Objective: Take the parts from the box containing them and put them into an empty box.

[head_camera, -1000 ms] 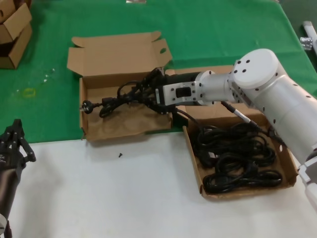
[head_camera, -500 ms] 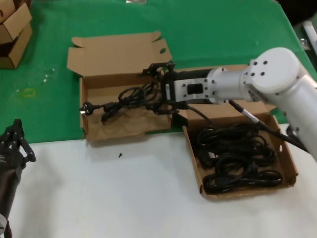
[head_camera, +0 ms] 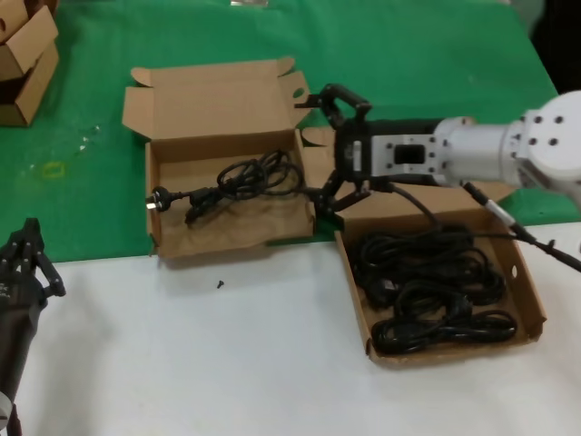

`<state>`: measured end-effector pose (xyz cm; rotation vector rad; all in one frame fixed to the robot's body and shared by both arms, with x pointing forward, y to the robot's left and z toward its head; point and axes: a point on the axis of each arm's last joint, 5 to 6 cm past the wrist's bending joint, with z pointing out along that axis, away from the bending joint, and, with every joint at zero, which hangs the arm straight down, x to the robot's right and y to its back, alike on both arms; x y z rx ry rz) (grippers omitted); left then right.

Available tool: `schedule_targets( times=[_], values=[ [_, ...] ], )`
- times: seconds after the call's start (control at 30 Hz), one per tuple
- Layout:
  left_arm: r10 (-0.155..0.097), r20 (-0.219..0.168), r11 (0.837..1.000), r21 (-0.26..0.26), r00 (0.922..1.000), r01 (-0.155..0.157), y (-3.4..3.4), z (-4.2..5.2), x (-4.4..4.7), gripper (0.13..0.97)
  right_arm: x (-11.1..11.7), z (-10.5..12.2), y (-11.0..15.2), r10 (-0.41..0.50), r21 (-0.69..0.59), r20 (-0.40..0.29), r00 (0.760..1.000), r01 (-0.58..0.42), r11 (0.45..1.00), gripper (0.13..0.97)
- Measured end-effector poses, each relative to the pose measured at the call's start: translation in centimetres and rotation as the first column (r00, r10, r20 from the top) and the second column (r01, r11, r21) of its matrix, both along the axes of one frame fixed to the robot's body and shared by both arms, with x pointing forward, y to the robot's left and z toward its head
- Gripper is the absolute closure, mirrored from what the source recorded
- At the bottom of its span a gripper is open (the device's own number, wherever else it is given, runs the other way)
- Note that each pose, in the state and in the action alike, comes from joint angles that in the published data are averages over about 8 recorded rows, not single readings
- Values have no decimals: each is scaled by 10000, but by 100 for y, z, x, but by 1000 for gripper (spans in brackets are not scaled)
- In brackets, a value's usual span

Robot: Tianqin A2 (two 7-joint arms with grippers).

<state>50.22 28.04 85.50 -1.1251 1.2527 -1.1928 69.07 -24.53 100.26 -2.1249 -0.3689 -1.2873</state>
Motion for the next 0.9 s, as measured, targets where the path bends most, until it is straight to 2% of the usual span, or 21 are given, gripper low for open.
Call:
schedule_targets(
  times=[0.03,0.17,0.4,0.73,0.9],
  values=[
    [0,0,10000,0,10000,0,0,0,0,955,-21,6,-29,-28,39,32,10000,28,10000,324],
    [0,0,10000,0,10000,0,0,0,0,955,-101,27,-141,-160,176,194,9997,156,9997,324],
    [0,0,10000,0,10000,0,0,0,0,955,-209,63,-277,-375,384,456,9983,358,9986,210],
    [0,0,10000,0,10000,0,0,0,0,938,-230,50,-285,-438,518,470,9979,414,9978,133],
    [0,0,10000,0,10000,0,0,0,0,928,-267,-24,-259,-605,969,405,9973,563,9937,131]
  ],
)
